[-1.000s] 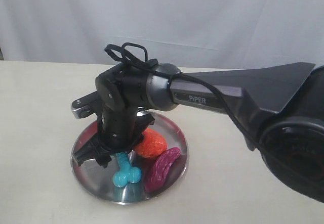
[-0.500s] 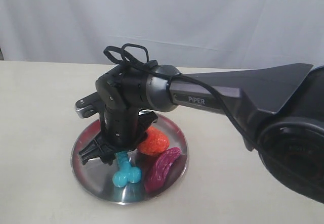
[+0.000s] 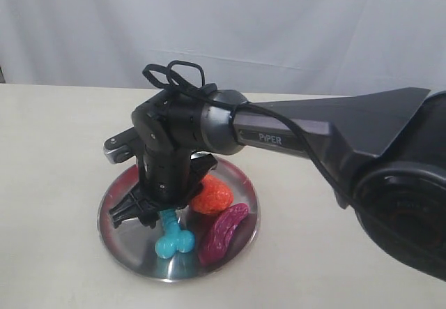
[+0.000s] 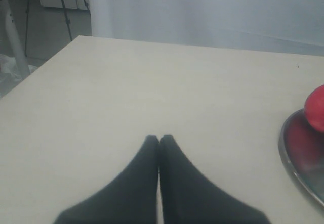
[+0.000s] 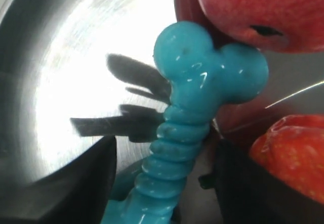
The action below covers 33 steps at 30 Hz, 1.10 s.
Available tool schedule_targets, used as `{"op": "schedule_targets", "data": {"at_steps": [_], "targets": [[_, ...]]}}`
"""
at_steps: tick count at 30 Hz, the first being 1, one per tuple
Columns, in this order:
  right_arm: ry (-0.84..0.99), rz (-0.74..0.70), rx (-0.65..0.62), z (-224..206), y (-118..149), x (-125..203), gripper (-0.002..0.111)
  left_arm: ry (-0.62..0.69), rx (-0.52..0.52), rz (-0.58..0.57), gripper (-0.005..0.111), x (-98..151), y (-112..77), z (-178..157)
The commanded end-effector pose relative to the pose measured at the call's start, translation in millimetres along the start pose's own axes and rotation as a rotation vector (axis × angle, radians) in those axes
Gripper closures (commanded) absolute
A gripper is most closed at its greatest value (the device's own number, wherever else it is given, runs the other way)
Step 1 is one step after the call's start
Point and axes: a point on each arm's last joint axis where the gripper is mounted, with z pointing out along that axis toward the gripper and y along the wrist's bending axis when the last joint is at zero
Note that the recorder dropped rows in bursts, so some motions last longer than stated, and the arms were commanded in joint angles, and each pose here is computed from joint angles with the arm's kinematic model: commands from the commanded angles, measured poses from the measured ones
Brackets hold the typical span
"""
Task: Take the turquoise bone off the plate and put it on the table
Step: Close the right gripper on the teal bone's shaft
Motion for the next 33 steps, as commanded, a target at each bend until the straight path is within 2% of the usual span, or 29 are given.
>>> {"op": "schedule_targets", "data": {"at_steps": [1,12,14,17,19,20,33], "targets": [[0.020,-0.005,0.015,11.2,-3.4,1.6,0.059,0.001,0.007,0.002,0.107,0.9,-0.3,0.3],[0.018,-0.019,0.032,12.9,-4.8,1.5,0.061,0.001,0.007,0.002,0.107,0.9,-0.3,0.3],[0.018,-0.019,0.032,12.9,-4.8,1.5,0.070,0.001,0.007,0.002,0.107,0.9,-0.3,0.3],[0.024,-0.019,0.034,12.9,-4.9,2.1,0.094,0.001,0.007,0.002,0.107,0.9,-0.3,0.3],[0.024,-0.019,0.034,12.9,-4.9,2.1,0.107,0.001,0.007,0.002,0.107,0.9,-0.3,0.3],[0.024,-0.019,0.034,12.9,-4.9,2.1,0.109,0.001,0.007,0.002,0.107,0.9,-0.3,0.3],[0.029,-0.018,0.036,7.8,-5.5,2.2,0.109,0.001,0.007,0.002,0.107,0.9,-0.3,0.3]]}}
